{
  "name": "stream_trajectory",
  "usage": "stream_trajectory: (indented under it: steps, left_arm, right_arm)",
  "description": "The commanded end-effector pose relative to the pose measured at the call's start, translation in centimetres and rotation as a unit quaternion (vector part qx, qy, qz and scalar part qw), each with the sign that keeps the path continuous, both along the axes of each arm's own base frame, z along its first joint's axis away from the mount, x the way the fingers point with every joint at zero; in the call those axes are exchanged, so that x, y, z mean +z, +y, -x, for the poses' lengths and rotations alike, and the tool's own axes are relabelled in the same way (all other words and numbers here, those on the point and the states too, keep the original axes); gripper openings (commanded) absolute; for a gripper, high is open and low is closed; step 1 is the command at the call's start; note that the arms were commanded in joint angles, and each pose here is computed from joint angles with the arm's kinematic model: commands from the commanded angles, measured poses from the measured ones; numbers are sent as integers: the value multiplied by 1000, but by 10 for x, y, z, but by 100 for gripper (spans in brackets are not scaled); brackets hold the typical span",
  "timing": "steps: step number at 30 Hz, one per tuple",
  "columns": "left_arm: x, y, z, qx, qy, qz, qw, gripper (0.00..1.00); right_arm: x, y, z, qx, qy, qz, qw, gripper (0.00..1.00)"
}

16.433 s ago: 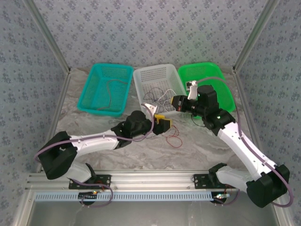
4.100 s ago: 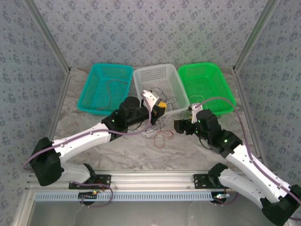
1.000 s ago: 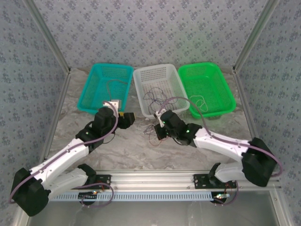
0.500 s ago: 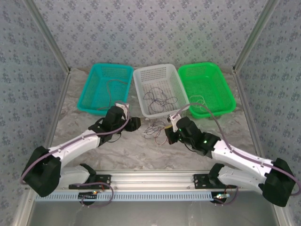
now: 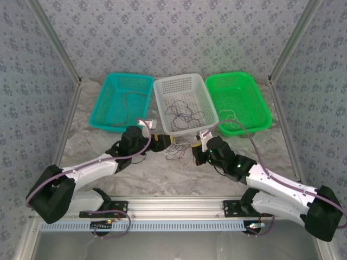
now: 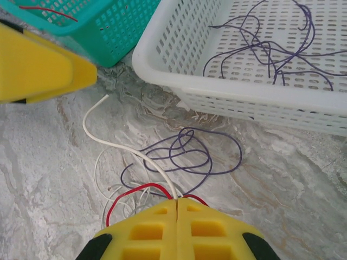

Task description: Untangle the cables

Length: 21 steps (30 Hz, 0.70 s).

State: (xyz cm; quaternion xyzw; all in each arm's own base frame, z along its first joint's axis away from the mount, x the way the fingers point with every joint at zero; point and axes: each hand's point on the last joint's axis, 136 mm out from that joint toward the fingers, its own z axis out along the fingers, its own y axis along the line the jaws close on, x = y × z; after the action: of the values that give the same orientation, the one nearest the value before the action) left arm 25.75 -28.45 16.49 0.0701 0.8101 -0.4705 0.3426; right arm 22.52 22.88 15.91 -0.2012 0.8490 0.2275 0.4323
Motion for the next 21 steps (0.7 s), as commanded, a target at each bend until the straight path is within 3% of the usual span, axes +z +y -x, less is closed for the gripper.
stream_trajectory:
  steps: [1, 8, 16, 21]
  left_arm:
    - [32, -13, 3, 0, -2, 80, 997, 63]
    - [47, -18, 4, 38, 35, 143, 988, 67]
    - [55, -20, 0, 55, 50, 166, 983, 69]
    - [61, -31, -4, 43, 53, 175, 982, 65]
  right_arm:
    - [15, -2, -9, -26, -23, -21, 999, 0]
    - [26, -2, -18, -46, -50, -30, 997, 0]
    - [32, 10, -20, -38, -64, -37, 997, 0]
    - [36, 19, -18, -29, -72, -42, 996, 0]
